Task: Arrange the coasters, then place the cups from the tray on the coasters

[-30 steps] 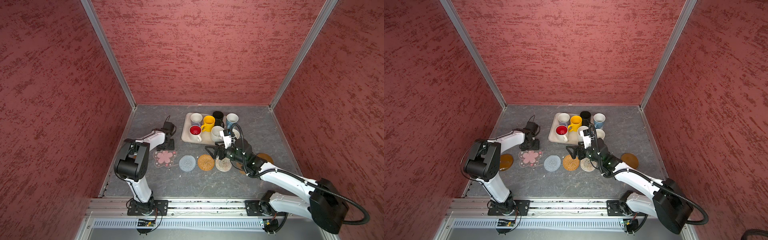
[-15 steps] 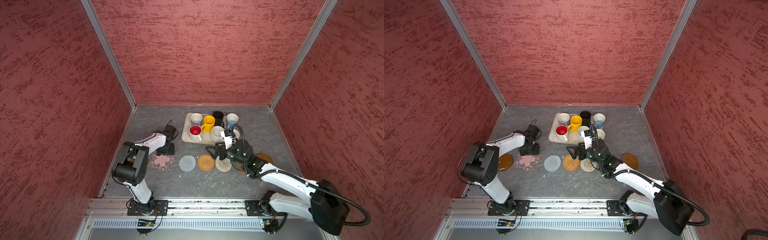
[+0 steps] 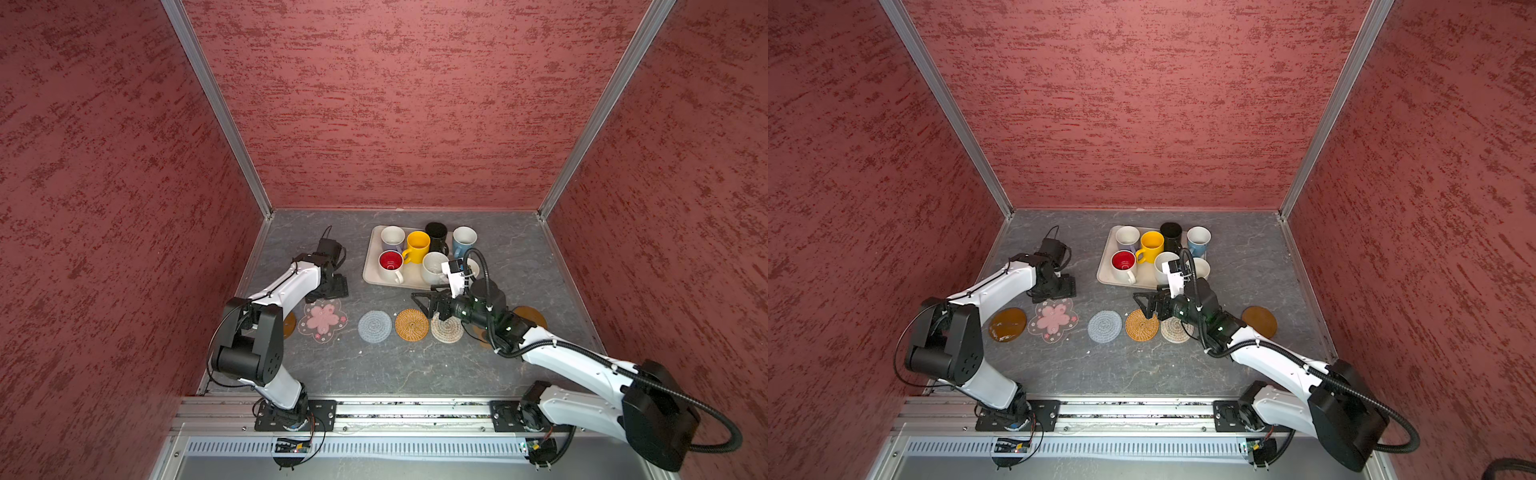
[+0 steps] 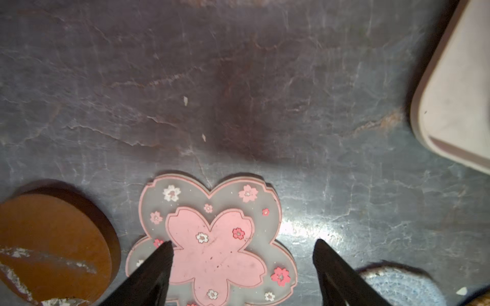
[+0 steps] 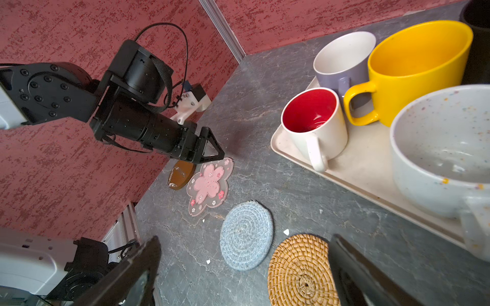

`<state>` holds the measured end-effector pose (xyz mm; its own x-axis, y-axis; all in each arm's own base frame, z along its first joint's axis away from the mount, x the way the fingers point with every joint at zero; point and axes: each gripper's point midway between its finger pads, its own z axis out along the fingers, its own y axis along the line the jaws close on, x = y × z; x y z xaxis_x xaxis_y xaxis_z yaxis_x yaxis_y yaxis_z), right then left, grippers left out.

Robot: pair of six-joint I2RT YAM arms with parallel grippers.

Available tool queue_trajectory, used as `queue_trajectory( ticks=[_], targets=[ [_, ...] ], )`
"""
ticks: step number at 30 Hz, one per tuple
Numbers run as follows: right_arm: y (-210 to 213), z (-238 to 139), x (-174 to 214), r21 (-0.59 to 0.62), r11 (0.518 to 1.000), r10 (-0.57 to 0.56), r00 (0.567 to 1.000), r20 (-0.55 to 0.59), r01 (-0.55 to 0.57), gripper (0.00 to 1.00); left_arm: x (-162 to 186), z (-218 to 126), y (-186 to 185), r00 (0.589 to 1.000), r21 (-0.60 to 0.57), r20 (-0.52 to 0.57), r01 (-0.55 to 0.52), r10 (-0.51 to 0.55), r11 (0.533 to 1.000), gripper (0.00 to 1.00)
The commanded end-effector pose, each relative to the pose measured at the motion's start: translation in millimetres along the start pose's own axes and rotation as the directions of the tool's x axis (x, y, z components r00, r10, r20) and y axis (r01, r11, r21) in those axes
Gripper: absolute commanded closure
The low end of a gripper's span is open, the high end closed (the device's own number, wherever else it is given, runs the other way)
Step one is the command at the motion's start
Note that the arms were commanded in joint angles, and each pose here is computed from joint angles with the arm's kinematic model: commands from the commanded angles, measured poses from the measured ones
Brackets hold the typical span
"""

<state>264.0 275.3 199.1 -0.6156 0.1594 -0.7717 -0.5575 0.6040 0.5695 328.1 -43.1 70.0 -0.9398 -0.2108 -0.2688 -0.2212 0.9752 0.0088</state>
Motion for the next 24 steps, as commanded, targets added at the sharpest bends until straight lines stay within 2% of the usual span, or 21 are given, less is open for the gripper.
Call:
queue_trajectory(
  ticks=[1,12,19,24],
  targets=[
    [8,-1,-13,-0.017,1.000,-0.013,1.000,0.026,0.013,0.01,-13,2,0,1.000,0.052,0.001,0.006,-0.006,0.999,0.17],
    [1,-2,-12,0.027,0.999,-0.042,0.999,0.017,0.041,0.01,-44,23,-8,1.000,0.092,-0.018,0.003,-0.001,0.996,0.28],
    [-2,-3,-8,0.037,0.999,-0.040,0.999,0.013,0.039,0.01,-36,46,-6,0.997,0.064,-0.079,0.029,-0.023,0.998,0.31],
    [-4,-3,-5,0.041,0.998,-0.039,0.999,0.007,0.039,0.01,-29,49,-5,0.995,0.075,-0.083,0.052,-0.046,0.996,0.32]
  ],
)
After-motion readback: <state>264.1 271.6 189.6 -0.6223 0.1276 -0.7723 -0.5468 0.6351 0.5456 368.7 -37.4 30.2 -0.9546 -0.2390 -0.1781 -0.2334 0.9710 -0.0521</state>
